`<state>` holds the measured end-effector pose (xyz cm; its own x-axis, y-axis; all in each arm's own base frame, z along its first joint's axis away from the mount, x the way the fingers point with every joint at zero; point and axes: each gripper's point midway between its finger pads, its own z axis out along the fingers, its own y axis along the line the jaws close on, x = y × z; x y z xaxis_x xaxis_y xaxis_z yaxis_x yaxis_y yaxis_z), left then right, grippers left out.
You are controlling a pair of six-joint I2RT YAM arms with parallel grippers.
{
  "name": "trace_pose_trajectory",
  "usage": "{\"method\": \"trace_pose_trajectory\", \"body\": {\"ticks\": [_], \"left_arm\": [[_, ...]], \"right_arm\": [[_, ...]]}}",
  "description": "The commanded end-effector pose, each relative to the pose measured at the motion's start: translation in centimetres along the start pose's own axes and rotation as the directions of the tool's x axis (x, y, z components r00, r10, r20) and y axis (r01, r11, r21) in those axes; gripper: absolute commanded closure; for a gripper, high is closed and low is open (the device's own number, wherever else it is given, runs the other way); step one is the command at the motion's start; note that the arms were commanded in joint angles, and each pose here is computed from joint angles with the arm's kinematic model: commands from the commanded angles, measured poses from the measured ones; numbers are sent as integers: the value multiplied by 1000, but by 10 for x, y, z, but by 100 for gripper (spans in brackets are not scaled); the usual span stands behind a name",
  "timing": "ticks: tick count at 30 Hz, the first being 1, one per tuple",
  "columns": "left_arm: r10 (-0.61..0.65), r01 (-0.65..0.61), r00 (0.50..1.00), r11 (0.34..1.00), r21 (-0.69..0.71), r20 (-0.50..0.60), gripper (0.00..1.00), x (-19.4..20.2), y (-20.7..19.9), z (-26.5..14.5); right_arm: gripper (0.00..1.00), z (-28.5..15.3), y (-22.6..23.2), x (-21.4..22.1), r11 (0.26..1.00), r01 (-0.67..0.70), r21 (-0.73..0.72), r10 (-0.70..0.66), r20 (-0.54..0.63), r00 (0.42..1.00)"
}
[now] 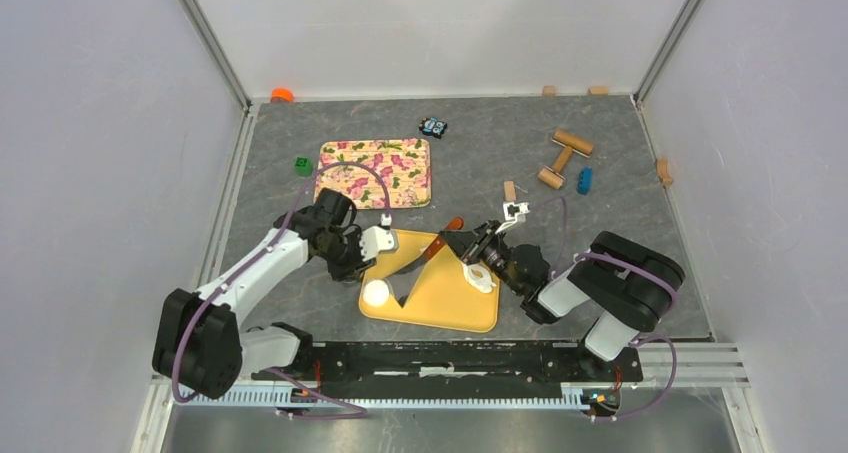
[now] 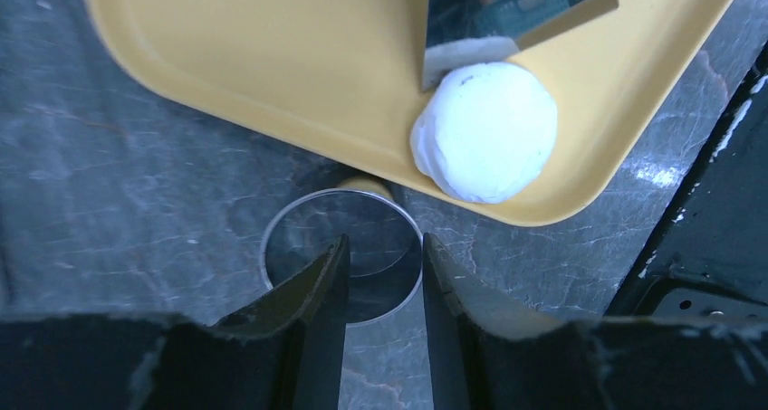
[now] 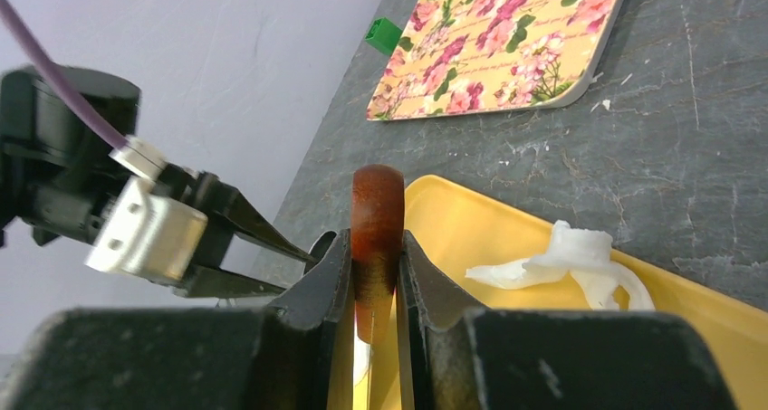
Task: Roll out the dumpling wrappers from the dough
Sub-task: Scoop the dumpling wrapper at the center of the board.
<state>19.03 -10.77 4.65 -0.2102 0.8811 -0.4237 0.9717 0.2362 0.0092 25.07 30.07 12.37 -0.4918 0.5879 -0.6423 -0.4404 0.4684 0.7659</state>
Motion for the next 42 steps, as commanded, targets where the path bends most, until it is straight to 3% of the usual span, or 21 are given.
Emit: {"method": "trace_pose_trajectory", "body": {"ticks": [1, 5, 8, 12, 22, 31, 38, 42], "left_arm": [[5, -7, 998, 999, 41, 69, 64, -25, -6, -26], [7, -9, 1000, 989, 145, 12, 71, -8, -32, -28], [25, -15, 999, 982, 187, -47, 72, 11, -46, -28], [31, -20, 999, 968, 249, -42, 69, 17, -62, -23], [11, -12, 1000, 998, 55, 20, 66, 13, -18, 22], [19, -20, 1000, 997, 78, 15, 67, 9, -16, 33], [62, -59, 998, 993, 100, -27, 68, 10, -21, 40], [64, -58, 996, 994, 98, -58, 69, 15, -20, 42]], "right_arm": [[100, 14, 3, -5, 994, 109, -9, -109, 11, 994], [100, 29, 2, -3, 989, 150, -6, -150, -14, 989], [100, 34, 0, 2, 991, 136, -9, -136, -24, 990], [100, 41, -1, 8, 993, 112, -18, -113, -37, 993], [100, 10, -6, 21, 999, -46, -16, 45, -66, 997], [100, -33, -22, -10, 981, -170, 91, 158, 123, 980], [100, -22, -20, -30, 983, -173, 59, 154, 248, 956], [100, -16, -33, -34, 980, -162, 113, 122, 296, 947]]}}
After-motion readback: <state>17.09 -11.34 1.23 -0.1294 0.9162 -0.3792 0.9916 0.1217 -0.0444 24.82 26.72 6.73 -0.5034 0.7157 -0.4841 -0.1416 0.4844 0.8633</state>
